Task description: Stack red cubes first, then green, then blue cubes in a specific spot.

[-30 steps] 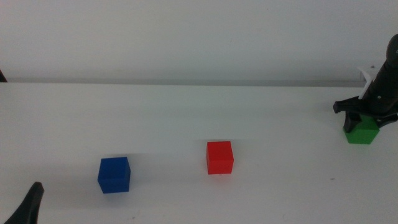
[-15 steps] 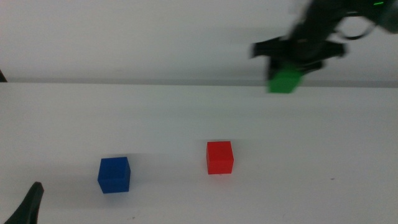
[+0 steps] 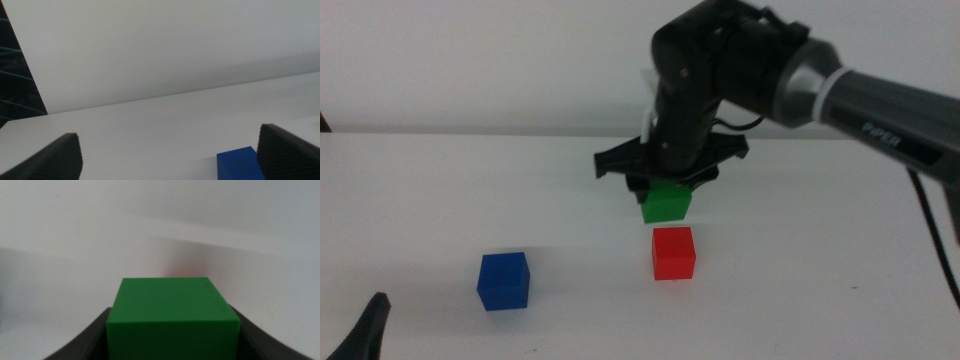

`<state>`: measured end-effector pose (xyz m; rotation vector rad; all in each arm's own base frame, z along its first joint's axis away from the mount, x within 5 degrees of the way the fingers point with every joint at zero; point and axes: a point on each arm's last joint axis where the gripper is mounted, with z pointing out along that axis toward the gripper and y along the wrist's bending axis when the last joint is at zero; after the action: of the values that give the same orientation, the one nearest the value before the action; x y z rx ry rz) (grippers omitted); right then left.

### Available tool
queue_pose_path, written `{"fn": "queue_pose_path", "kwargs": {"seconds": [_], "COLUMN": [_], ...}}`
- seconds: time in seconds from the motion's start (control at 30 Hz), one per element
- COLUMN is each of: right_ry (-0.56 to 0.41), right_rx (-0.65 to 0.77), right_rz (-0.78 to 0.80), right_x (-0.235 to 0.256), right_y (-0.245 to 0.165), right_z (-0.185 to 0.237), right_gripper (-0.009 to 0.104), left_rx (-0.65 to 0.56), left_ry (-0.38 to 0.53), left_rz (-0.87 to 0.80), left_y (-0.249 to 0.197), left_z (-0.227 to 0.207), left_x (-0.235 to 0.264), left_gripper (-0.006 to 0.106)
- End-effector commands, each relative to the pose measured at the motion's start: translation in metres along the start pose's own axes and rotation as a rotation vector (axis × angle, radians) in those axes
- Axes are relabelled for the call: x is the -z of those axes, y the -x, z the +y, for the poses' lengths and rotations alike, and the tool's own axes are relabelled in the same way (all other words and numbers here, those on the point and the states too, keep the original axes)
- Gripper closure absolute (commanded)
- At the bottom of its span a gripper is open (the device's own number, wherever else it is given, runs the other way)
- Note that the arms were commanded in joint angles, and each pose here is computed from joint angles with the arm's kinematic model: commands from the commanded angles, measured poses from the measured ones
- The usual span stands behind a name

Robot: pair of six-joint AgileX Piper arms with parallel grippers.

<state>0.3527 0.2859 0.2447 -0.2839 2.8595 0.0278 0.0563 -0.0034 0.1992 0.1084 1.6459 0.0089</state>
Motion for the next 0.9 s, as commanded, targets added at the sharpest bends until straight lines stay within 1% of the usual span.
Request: {"fn": "queue_pose_path", "kwargs": {"seconds": [0.0, 0.23, 0.37, 0.6, 0.77, 0.87], "right_ry": [-0.076, -0.108, -0.080, -0.071, -0.105, -0.081], "right_rx": [0.012, 0.048, 0.054, 0.045, 0.014, 0.004], "right_rz": [0.078, 0.105, 0.078, 0.070, 0.034, 0.032], "right_x": [-0.003, -0.015, -0.019, -0.020, -0.020, -0.020], "right_y": [-0.008, -0.022, -0.026, -0.026, -0.023, -0.023], "right_z": [-0.002, 0.000, 0.000, 0.000, -0.003, -0.001], "right_gripper": [0.081, 0.081, 0.081, 0.081, 0.081, 0.081], "left_rx": [0.007, 0.007, 0.007, 0.007, 0.007, 0.007], "left_ry": [0.000, 0.000, 0.000, 0.000, 0.000, 0.000], "left_rz": [-0.012, -0.012, -0.012, -0.012, -0.012, -0.012], "left_y": [-0.011, -0.011, -0.011, -0.011, -0.011, -0.011], "left_z": [-0.001, -0.001, -0.001, -0.001, -0.001, -0.001], "left_x": [0.000, 0.000, 0.000, 0.000, 0.000, 0.000], "left_gripper": [0.007, 0.007, 0.007, 0.007, 0.007, 0.007]}}
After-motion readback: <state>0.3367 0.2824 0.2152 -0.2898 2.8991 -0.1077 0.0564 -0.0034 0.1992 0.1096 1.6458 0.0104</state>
